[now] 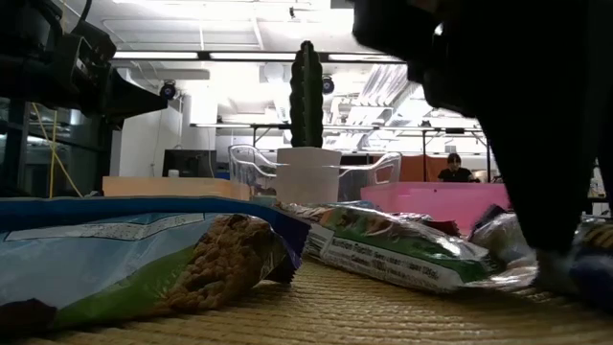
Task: Pick and place Granola Bars by type
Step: Put the blue granola bar into the orange bin
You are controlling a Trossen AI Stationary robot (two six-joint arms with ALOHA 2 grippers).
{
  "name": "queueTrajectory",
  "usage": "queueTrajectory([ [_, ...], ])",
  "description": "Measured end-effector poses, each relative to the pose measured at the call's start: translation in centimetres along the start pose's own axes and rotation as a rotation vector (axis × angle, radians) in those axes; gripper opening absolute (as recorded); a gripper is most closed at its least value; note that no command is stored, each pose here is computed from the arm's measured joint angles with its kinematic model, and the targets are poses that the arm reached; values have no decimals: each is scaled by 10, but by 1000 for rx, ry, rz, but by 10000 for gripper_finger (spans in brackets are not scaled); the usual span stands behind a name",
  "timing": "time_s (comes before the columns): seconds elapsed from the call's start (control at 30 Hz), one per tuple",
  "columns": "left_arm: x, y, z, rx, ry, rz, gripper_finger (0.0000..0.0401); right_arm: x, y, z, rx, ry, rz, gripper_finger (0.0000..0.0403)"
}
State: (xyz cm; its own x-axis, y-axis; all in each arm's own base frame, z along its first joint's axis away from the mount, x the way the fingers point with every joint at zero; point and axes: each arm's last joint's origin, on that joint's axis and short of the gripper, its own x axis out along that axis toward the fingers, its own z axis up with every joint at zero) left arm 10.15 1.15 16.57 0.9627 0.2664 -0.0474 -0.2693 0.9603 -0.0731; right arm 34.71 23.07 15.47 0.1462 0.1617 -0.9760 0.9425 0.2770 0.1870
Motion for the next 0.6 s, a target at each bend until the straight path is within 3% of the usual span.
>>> queueTrajectory([
  [0.37, 0, 0, 0, 0, 0, 0, 1, 15, 5, -2, -4, 42, 17, 222],
  [0.6, 0, 0, 0, 0, 0, 0, 1, 16, 4, -2, -4, 53, 3, 171],
])
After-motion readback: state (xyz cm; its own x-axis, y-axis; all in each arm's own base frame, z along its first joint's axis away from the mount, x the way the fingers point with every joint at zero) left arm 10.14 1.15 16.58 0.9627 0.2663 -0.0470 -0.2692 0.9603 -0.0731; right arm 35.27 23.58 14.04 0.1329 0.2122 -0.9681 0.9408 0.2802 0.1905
